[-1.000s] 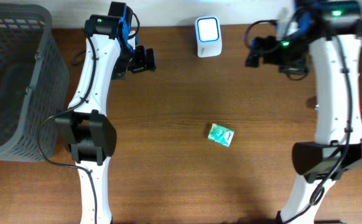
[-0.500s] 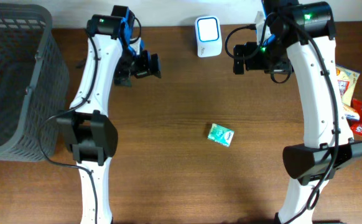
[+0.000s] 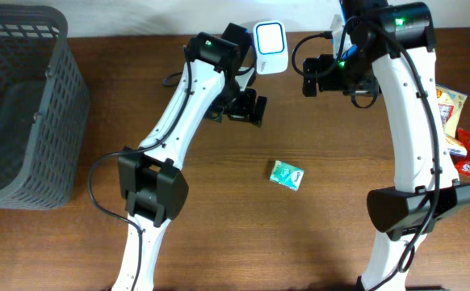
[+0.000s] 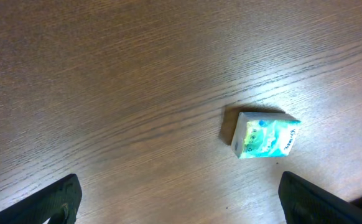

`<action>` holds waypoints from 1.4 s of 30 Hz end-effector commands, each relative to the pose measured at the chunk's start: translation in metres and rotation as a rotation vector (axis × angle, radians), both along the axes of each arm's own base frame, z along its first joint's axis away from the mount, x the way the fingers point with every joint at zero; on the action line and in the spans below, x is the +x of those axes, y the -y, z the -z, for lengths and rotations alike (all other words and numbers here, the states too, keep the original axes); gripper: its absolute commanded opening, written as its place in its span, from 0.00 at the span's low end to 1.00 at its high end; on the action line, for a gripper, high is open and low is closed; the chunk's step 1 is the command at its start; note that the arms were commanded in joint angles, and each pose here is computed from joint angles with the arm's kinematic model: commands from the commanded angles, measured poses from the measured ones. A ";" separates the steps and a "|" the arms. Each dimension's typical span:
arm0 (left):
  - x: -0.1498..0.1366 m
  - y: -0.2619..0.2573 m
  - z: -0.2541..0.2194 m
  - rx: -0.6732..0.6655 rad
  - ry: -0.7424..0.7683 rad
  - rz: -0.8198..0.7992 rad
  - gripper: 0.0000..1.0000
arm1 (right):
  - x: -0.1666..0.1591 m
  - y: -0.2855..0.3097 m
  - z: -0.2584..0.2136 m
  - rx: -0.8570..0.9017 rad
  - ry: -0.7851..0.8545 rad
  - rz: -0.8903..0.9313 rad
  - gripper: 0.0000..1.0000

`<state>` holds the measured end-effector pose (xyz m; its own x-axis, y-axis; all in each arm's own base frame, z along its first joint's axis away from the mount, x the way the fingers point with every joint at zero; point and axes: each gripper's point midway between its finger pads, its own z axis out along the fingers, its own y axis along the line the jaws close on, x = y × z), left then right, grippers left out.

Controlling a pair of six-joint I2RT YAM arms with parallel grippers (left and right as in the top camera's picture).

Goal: Scan the item barcode
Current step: 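Reach the left gripper down and grasp the green tissue pack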

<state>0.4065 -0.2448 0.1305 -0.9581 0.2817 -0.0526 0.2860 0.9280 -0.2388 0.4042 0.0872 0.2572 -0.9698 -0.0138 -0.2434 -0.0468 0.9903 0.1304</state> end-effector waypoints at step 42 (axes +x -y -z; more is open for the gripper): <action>-0.051 0.049 -0.001 0.037 -0.026 0.167 0.93 | 0.004 0.178 0.001 0.004 0.010 0.476 0.98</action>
